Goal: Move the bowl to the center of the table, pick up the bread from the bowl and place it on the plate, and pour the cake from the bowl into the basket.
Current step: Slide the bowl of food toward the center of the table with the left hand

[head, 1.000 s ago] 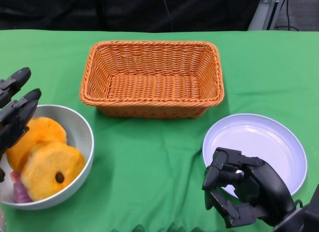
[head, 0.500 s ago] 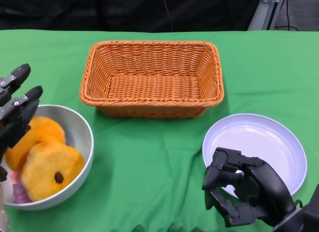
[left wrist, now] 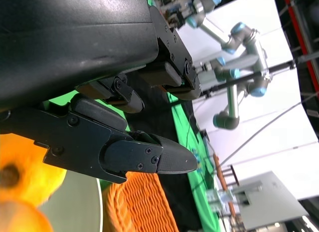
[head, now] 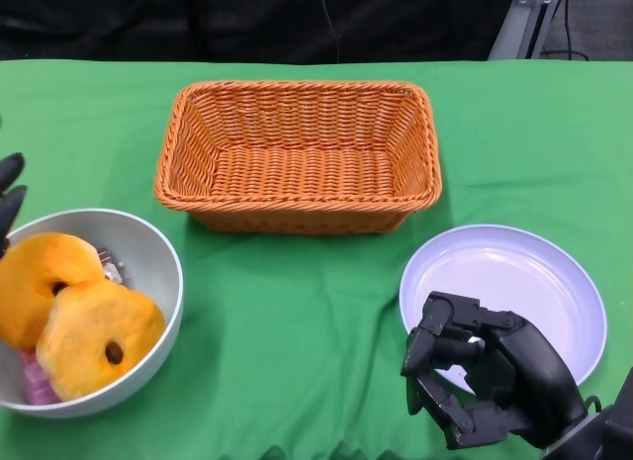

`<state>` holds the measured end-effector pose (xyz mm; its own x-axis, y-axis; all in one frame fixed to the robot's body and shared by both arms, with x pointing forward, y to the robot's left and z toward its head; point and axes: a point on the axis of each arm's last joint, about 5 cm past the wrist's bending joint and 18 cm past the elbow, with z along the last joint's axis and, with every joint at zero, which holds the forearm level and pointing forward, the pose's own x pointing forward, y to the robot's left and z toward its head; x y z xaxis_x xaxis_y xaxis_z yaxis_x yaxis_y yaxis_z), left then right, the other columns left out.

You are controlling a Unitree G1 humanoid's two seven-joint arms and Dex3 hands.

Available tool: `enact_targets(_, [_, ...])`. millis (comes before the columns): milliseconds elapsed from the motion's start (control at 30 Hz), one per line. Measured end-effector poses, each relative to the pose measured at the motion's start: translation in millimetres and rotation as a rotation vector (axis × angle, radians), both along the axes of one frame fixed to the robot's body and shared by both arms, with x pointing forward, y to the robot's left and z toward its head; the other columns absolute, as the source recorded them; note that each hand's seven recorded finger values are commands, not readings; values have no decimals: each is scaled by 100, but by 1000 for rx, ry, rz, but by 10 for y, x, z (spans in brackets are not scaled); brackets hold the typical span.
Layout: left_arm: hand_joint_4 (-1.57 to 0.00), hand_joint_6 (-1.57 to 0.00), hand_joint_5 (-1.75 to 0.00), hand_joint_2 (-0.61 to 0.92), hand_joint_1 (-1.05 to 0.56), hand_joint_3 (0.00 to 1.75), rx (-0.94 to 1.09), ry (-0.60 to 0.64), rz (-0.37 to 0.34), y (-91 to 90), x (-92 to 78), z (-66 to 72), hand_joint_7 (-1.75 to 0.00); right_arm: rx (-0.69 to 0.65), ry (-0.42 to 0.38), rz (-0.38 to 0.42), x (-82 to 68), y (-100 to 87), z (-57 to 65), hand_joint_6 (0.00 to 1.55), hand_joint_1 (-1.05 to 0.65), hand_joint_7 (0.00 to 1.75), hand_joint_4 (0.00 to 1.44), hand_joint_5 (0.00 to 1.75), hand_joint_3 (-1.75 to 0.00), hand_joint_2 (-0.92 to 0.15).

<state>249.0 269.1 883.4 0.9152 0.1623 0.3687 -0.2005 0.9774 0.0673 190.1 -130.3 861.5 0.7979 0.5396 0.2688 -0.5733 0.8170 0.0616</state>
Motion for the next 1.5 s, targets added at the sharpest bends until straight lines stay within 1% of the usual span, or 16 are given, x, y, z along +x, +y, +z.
enact_targets(167, [-76,-65,-3,92,-66,31,3,-9,14,51,22,45,-2,0,0,-3,0,0,0,66,-7,139,73,168,-115,-49])
enact_targets(300, [-77,-66,-3,92,-66,30,0,0,20,55,16,32,-2,0,2,-7,0,1,0,66,-6,139,73,168,-115,-50])
enact_targets(400, [-76,-66,-2,92,-69,30,15,19,40,67,10,21,-1,0,5,-7,-1,1,-6,66,-6,139,73,168,-115,-50])
enact_targets(533, [-74,-64,-1,92,-68,31,55,42,51,117,0,32,0,1,11,-6,1,1,-17,66,-7,138,73,168,-115,-50])
enact_targets(600, [-72,-62,0,92,-67,31,82,78,54,137,-2,22,0,0,11,-5,3,2,-16,66,-8,138,73,169,-115,-49])
enact_targets(667, [-73,-63,-1,92,-64,29,99,147,52,148,-11,-23,0,0,11,-6,5,1,-16,66,-7,139,72,169,-116,-49])
enact_targets(733, [-73,-64,0,92,-62,29,97,216,51,139,-21,-81,-1,0,11,-6,5,1,-16,66,-7,139,73,169,-116,-49])
enact_targets(800, [-72,-64,0,92,-63,30,105,259,42,125,-20,-110,-1,0,11,-6,5,1,-16,66,-8,139,73,169,-116,-49])
enact_targets(1000, [-69,-60,0,92,-60,32,78,316,34,81,-8,-157,0,0,11,-6,5,0,-16,66,-7,139,73,168,-115,-49])
enact_targets(1200, [-66,-57,0,92,-60,32,64,329,7,9,41,-148,0,0,12,-8,4,1,-16,66,-8,138,73,168,-115,-50])
enact_targets(1500, [-60,-53,0,92,-58,38,-15,325,4,-142,89,-170,0,-1,13,-10,5,2,-17,66,-6,139,74,168,-117,-49])
